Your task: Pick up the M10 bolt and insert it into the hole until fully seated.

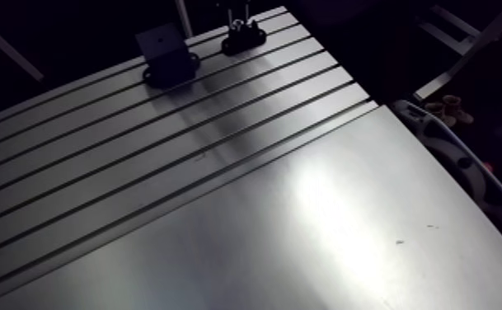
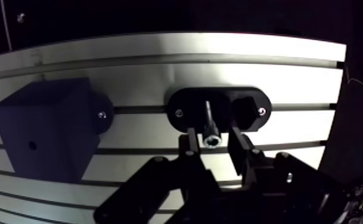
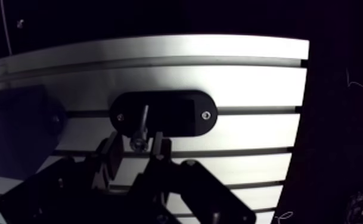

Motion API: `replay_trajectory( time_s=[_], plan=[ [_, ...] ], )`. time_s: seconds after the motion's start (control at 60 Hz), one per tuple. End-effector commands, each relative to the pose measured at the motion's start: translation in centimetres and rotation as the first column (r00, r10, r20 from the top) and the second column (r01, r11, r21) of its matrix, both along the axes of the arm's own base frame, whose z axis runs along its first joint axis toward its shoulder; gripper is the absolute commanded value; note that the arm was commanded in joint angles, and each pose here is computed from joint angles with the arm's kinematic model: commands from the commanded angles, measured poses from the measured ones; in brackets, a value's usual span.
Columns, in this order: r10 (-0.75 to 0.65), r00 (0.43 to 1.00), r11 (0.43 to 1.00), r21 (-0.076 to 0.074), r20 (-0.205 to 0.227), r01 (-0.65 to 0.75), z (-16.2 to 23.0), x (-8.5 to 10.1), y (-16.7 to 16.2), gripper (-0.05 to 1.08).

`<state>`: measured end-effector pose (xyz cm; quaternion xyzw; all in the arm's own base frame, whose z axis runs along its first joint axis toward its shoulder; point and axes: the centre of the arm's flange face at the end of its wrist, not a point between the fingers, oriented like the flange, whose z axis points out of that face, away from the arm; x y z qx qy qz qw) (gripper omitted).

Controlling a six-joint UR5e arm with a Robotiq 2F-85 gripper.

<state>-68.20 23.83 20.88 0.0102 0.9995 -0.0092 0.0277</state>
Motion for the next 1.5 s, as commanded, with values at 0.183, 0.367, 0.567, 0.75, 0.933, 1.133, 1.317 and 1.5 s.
replay_trajectory(
  time_s=[0.183, 0.367, 0.567, 0.75, 0.933, 1.133, 1.317, 1.5],
  plan=[
    [0.000, 1.000, 1.000, -0.001, 0.003, 0.000, -0.15, 0.02, -0.01, 0.61],
    [0.000, 1.000, 1.000, -0.002, 0.004, 0.000, -0.24, 0.01, 0.00, 0.61],
    [0.000, 1.000, 1.000, -0.001, 0.005, 0.000, -0.29, -0.02, 0.03, 0.64],
    [0.002, 1.000, 1.000, -0.003, 0.007, -0.002, -0.47, -0.03, -0.10, 0.65],
    [0.000, 1.000, 1.000, -0.003, 0.006, 0.000, -0.40, -0.04, 0.03, 0.66],
    [0.000, 1.000, 1.000, -0.004, 0.008, 0.000, -0.64, -0.15, 0.09, 0.69],
    [0.001, 1.000, 1.000, -0.004, 0.010, -0.001, -0.71, -0.21, 0.03, 0.71],
    [0.003, 1.000, 1.000, 0.014, 0.024, -0.003, -1.01, -0.13, 0.24, 0.72]
  ],
)
